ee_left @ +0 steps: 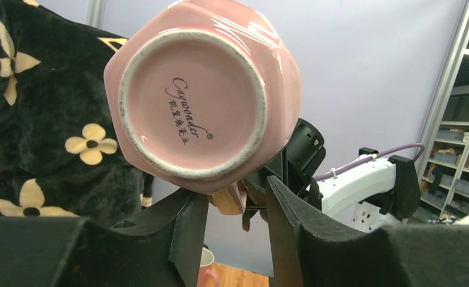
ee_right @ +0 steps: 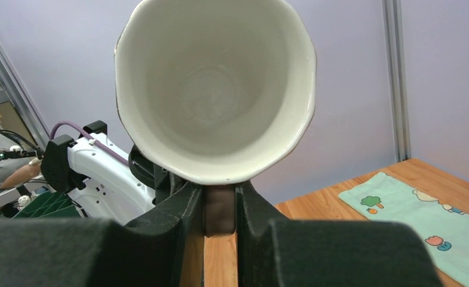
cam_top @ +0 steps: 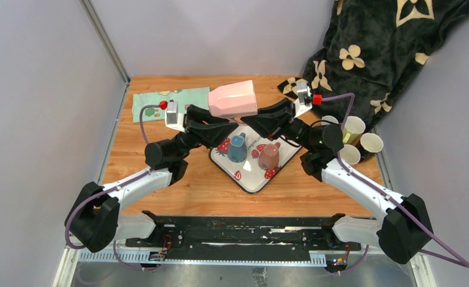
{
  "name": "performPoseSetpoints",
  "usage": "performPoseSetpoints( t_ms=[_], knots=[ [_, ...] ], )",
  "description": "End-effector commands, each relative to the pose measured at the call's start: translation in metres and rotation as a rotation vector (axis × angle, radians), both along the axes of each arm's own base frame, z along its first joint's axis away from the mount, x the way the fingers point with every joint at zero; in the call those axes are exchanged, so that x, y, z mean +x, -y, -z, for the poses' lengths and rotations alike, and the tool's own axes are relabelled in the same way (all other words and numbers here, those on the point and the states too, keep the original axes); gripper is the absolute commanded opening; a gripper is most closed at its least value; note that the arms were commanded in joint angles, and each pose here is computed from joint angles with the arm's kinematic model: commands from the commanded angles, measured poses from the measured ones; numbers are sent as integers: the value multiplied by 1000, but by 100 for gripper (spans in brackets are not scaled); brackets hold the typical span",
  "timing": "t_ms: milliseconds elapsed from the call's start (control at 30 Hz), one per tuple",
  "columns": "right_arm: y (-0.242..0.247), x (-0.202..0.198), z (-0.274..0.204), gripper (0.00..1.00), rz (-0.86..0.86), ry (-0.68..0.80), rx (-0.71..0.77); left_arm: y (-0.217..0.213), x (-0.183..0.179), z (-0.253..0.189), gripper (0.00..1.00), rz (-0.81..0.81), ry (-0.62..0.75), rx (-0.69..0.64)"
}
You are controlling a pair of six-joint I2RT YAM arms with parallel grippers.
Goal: Turn the mug right side up
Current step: Turn over the cup on the tray.
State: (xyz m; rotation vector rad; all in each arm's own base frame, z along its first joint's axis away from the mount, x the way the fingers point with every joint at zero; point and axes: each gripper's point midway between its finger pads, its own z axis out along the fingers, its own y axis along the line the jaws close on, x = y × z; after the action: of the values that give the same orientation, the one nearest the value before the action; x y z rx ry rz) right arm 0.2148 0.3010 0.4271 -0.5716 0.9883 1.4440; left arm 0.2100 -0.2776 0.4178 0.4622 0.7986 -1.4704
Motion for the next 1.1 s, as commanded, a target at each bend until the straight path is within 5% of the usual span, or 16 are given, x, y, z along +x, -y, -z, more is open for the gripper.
performPoseSetpoints(
  t_ms=[0,433,1067],
  knots=[
    [16,-14,-31,0,62,106,70,-6,-17,-18,46,8,96,-38],
    [30,-21,-41,0,147,169,33,7,-3,7,55,-3,54,52],
    [58,-15,-50,0,342,179,-19,17,25,60,57,-115,-23,236]
  ],
)
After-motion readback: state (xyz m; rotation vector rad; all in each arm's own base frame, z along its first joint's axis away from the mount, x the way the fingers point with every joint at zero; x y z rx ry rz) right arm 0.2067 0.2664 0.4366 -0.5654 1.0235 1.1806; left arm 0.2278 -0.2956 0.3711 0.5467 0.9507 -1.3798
